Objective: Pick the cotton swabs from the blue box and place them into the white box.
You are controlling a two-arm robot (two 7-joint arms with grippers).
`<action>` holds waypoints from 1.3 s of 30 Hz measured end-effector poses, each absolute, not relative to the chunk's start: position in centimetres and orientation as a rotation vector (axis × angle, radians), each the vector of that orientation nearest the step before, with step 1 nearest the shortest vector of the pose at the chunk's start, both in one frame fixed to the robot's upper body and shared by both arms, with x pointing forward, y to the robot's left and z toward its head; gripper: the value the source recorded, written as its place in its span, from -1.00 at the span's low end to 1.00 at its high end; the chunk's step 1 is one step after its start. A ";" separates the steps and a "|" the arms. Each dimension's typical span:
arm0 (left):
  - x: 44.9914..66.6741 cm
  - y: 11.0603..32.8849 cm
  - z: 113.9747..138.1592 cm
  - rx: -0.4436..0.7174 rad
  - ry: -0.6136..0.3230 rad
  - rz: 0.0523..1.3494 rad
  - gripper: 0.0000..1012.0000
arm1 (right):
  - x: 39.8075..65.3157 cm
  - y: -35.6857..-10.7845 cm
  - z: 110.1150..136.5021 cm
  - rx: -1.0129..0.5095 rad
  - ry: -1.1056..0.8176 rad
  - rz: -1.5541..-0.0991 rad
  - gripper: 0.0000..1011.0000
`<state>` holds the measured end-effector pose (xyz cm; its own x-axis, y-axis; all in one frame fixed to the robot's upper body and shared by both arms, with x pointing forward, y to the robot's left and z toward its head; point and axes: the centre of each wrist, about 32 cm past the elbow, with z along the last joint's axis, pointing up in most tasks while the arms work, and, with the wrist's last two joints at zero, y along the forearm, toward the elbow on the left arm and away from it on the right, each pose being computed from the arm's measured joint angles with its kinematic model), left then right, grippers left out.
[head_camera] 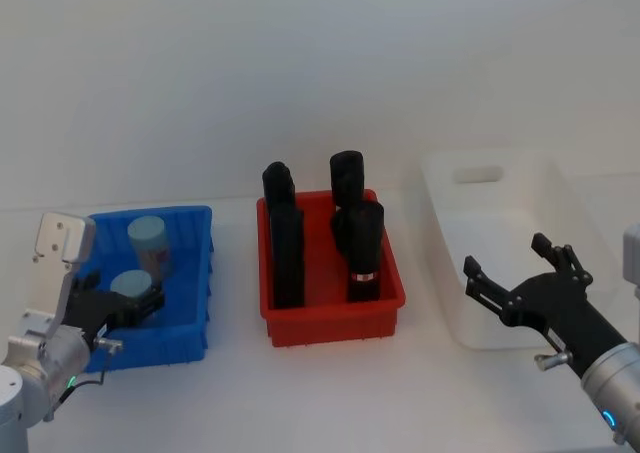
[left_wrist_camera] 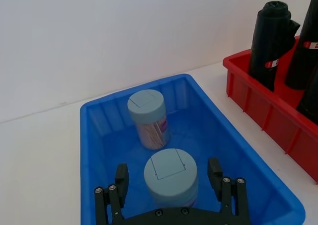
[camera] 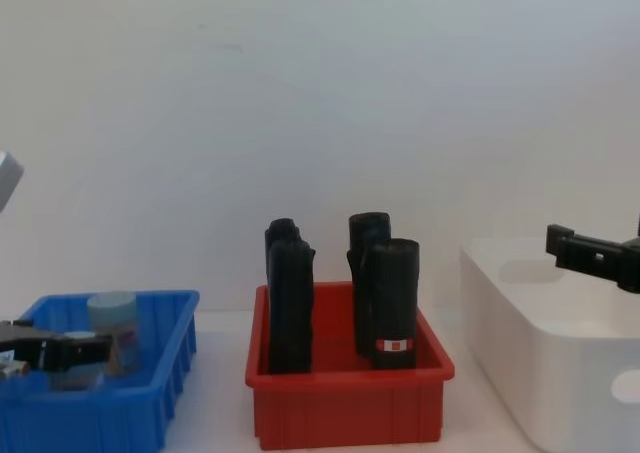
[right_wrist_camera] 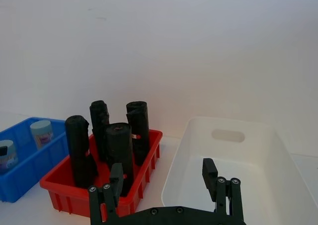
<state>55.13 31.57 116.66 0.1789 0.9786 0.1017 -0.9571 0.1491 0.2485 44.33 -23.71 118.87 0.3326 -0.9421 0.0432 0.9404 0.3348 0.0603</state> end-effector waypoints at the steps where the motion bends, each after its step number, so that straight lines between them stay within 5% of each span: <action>1: 55.2 31.7 116.6 0.284 0.095 1.394 0.98 | 44.3 -23.7 118.9 0.026 -0.075 -1.230 0.98; 13: 55.8 32.5 116.0 0.281 0.115 1.381 0.95 | 44.3 -23.7 118.9 0.026 -0.075 -1.229 0.98; 26: 56.3 32.9 115.7 0.259 0.116 1.342 0.33 | 44.3 -23.7 118.9 0.026 -0.075 -1.230 0.98; 39: 56.2 32.6 117.5 0.245 0.084 1.304 0.32 | 44.3 -23.7 118.9 0.026 -0.075 -1.229 0.98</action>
